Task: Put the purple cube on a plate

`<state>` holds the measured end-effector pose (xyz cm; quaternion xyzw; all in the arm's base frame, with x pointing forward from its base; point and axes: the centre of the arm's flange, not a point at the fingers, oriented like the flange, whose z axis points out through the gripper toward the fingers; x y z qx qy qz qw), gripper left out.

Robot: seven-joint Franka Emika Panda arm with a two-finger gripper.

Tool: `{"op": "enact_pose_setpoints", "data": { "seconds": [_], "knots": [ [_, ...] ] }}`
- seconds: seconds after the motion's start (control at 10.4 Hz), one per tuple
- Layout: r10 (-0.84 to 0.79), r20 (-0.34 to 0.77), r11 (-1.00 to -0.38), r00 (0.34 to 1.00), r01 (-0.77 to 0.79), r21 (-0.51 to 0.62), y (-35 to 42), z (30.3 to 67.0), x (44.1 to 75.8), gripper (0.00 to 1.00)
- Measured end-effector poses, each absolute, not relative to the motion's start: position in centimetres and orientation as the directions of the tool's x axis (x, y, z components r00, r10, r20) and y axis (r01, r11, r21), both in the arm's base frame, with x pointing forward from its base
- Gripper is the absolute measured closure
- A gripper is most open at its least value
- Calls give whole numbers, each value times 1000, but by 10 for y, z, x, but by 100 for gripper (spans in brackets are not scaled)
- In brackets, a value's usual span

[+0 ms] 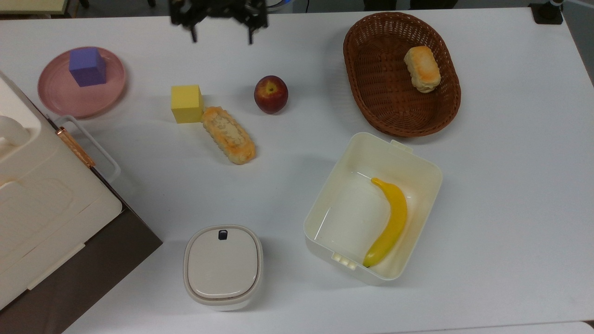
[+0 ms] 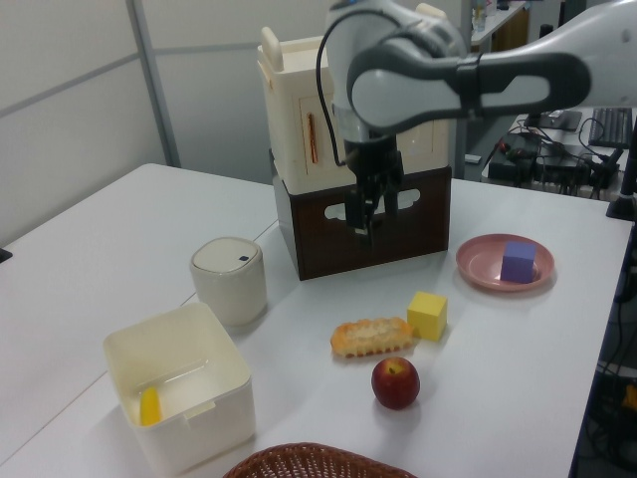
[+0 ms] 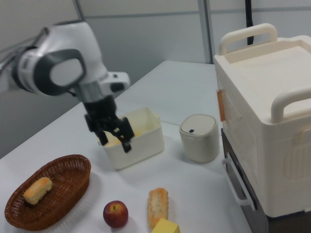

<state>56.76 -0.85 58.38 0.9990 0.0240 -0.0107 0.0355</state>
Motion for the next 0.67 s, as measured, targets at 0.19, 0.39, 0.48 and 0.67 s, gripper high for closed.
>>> {"op": "enact_pose_setpoints", "data": {
  "seconds": [0.19,0.39,0.48,0.67],
  "knots": [
    [63,15,-996,998,62,66,7,611,553,0],
    [43,24,-997,999,41,62,4,615,550,0],
    [27,20,-998,999,25,60,2,613,550,0],
    [8,14,-998,1000,7,59,-1,610,551,0]
  ]
}}
